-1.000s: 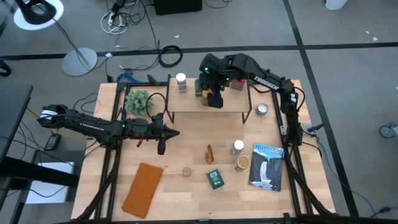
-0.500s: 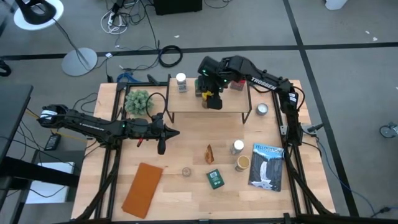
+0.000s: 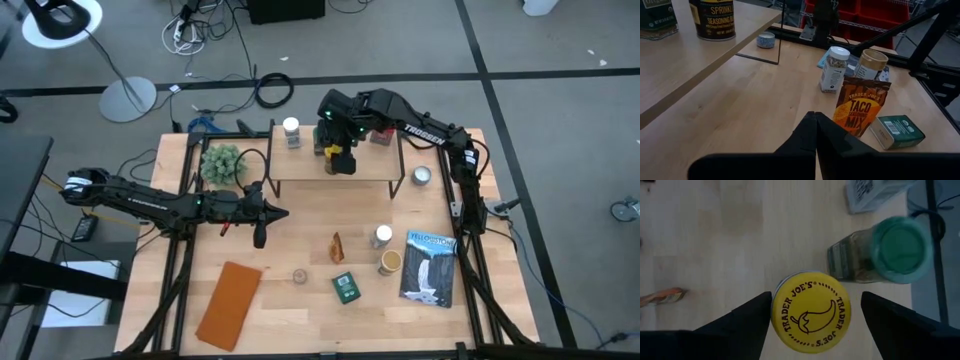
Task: Shelf spices
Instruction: Put the yellow seasoning bottle on the shelf, then put the white seasoning bottle on the shelf
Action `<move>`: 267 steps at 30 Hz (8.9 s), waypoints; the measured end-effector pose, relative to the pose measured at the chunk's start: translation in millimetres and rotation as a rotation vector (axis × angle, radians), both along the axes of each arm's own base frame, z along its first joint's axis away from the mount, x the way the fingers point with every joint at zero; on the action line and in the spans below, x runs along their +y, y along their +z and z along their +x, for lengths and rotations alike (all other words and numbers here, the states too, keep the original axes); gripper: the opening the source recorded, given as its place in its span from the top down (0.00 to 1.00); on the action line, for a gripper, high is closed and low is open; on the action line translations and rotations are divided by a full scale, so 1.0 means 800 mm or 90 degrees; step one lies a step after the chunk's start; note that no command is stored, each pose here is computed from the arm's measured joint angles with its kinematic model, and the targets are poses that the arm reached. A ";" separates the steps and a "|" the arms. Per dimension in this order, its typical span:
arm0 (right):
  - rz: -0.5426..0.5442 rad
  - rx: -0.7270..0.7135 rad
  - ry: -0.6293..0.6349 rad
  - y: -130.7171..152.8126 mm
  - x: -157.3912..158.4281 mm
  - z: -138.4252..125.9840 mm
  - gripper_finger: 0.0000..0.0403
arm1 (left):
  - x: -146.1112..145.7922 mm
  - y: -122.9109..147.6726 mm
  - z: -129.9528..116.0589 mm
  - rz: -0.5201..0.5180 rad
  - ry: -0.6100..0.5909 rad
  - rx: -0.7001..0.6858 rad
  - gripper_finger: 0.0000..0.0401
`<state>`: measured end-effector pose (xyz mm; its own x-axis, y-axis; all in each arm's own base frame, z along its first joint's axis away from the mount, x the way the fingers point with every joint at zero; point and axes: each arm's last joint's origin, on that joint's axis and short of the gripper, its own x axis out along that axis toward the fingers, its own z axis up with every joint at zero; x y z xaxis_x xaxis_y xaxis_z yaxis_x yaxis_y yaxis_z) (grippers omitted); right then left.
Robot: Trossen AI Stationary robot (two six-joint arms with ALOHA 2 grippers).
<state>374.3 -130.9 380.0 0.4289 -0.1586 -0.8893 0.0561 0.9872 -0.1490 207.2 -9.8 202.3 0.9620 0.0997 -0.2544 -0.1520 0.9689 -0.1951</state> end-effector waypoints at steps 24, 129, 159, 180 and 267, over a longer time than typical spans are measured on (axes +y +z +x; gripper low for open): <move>0.066 -0.009 -0.103 0.068 0.070 -0.082 0.55 | 0.000 0.000 0.000 0.000 0.000 -0.001 0.99; 0.089 -0.403 -0.186 -0.219 0.250 -0.193 1.00 | -0.006 0.005 0.004 -0.084 -0.028 -0.042 0.86; 0.100 -0.394 -0.155 -0.220 0.262 -0.197 1.00 | -0.022 0.082 0.110 -0.177 0.118 0.237 0.23; 0.107 -0.379 -0.117 -0.222 0.278 -0.205 1.00 | -0.042 0.083 0.263 -0.237 0.164 0.590 0.23; 0.122 -0.357 -0.110 -0.224 0.281 -0.208 1.00 | 0.015 0.185 0.245 -0.077 -0.055 0.689 0.52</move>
